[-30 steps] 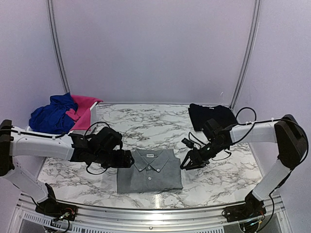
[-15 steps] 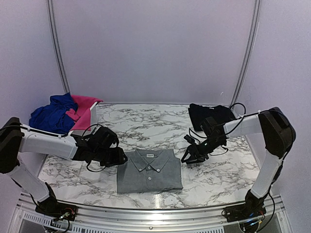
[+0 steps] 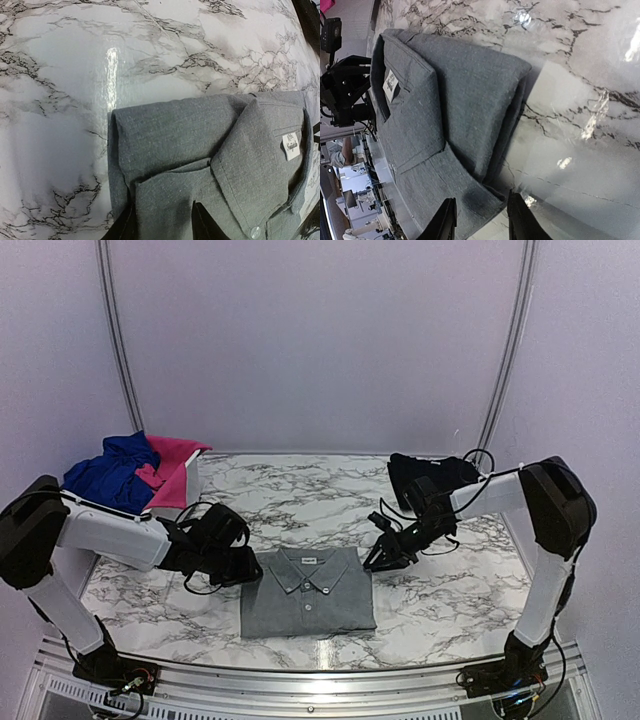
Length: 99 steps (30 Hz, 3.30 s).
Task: Fold and stack the mixed laundry pile
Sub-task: Smooth out the square-folded shirt at the center of the board, then pick up the square-folded shirt from the center of the board.
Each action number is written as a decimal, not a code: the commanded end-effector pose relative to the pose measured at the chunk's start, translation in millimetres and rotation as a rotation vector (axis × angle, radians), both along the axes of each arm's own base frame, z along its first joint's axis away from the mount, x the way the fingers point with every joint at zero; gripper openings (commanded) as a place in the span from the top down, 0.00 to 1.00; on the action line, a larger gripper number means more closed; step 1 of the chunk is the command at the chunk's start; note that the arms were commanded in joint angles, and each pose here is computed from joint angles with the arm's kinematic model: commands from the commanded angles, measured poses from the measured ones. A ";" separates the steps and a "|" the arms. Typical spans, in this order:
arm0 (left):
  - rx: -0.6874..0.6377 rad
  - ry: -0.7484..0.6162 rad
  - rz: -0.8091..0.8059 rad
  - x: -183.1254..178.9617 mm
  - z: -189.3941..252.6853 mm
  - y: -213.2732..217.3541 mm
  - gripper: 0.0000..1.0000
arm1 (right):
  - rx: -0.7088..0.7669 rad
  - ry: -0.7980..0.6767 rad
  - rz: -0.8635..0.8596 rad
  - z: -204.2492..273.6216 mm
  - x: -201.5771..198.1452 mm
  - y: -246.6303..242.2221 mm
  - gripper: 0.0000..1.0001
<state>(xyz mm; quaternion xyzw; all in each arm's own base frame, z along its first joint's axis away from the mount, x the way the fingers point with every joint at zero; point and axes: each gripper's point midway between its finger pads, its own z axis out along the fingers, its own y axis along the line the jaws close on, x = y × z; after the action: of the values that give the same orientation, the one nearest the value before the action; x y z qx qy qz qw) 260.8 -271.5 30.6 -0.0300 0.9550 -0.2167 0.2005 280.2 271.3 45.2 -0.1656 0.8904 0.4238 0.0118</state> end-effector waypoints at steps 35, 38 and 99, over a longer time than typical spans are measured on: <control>0.017 -0.148 0.059 6.0 37.1 39.6 1.00 | 0.035 -0.254 0.050 61.9 43.1 32.4 1.00; 0.042 -0.120 0.068 6.1 18.8 43.3 1.00 | 0.025 -0.241 0.040 42.5 48.7 34.8 1.00; 0.388 -0.559 -1.036 -94.9 32.0 -213.0 0.33 | 0.140 0.001 -0.260 61.2 -41.3 -45.8 0.32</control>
<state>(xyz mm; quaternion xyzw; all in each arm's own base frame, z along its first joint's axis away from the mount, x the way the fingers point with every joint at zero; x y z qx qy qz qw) 167.2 -485.0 89.6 0.4966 0.7873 -0.1434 0.3361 234.0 228.3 98.2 -0.0598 0.8780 0.4712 0.0598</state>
